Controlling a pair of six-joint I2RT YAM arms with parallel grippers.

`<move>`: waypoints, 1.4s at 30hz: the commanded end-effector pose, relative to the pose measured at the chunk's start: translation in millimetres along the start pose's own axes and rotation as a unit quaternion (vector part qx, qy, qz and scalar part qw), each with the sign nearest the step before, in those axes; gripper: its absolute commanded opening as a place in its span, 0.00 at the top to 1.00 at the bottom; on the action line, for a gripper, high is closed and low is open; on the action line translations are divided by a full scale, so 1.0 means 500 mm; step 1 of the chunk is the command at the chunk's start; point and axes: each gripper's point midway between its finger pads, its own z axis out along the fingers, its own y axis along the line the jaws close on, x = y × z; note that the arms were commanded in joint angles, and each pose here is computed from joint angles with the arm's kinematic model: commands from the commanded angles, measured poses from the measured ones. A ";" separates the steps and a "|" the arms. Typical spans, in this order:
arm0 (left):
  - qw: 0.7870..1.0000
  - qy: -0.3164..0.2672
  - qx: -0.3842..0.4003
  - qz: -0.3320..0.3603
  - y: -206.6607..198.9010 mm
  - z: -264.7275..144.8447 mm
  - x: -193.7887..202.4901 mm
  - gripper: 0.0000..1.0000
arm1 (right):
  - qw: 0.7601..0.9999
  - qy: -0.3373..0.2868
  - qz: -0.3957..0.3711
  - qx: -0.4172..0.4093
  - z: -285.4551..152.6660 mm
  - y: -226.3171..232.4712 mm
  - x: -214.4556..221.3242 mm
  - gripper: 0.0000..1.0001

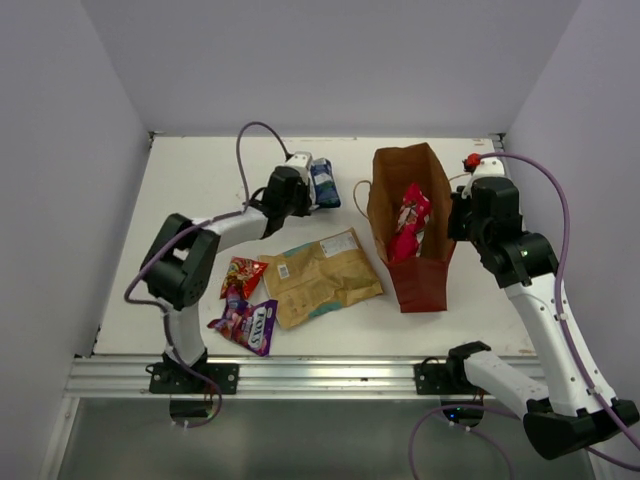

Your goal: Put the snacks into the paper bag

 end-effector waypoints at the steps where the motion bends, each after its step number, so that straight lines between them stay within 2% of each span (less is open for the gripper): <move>1: 0.991 -0.134 0.027 -0.005 -0.060 -0.157 -0.224 1.00 | 1.000 -0.017 -0.003 -0.003 -0.010 -0.001 -0.017 1.00; 3: 0.987 -0.158 0.028 0.004 -0.081 -0.214 -0.277 1.00 | 1.000 -0.017 -0.002 -0.003 -0.009 0.000 -0.017 1.00; 5: 0.977 -0.208 0.044 0.018 -0.133 -0.302 -0.359 1.00 | 1.000 -0.017 -0.002 -0.005 -0.008 0.001 -0.016 1.00; 6: 0.977 -0.206 0.043 0.024 -0.145 -0.326 -0.368 1.00 | 1.000 -0.017 -0.002 -0.006 -0.009 0.002 -0.016 1.00; 11: 0.958 -0.268 0.090 0.041 -0.260 -0.496 -0.480 1.00 | 1.000 -0.017 -0.002 -0.008 -0.009 0.003 -0.016 1.00; 15: 0.950 -0.270 0.147 0.044 -0.334 -0.561 -0.489 1.00 | 1.000 -0.017 -0.002 -0.007 -0.010 0.002 -0.016 1.00; 18: 0.951 -0.261 0.163 0.043 -0.360 -0.567 -0.472 1.00 | 1.000 -0.018 -0.001 -0.008 -0.013 0.003 -0.018 1.00; 23: 0.947 -0.223 0.225 0.057 -0.435 -0.541 -0.396 1.00 | 1.000 -0.020 0.000 -0.009 -0.017 0.003 -0.019 1.00; 30: 0.950 -0.172 0.252 0.073 -0.523 -0.493 -0.308 1.00 | 1.000 -0.025 0.002 -0.006 -0.029 -0.003 -0.020 1.00; 37: 0.961 -0.129 0.232 0.078 -0.531 -0.449 -0.228 1.00 | 1.000 -0.024 0.002 -0.007 -0.029 -0.002 -0.019 1.00; 42: 0.967 -0.110 0.216 0.080 -0.525 -0.432 -0.208 1.00 | 1.000 -0.025 0.002 -0.008 -0.029 -0.002 -0.019 1.00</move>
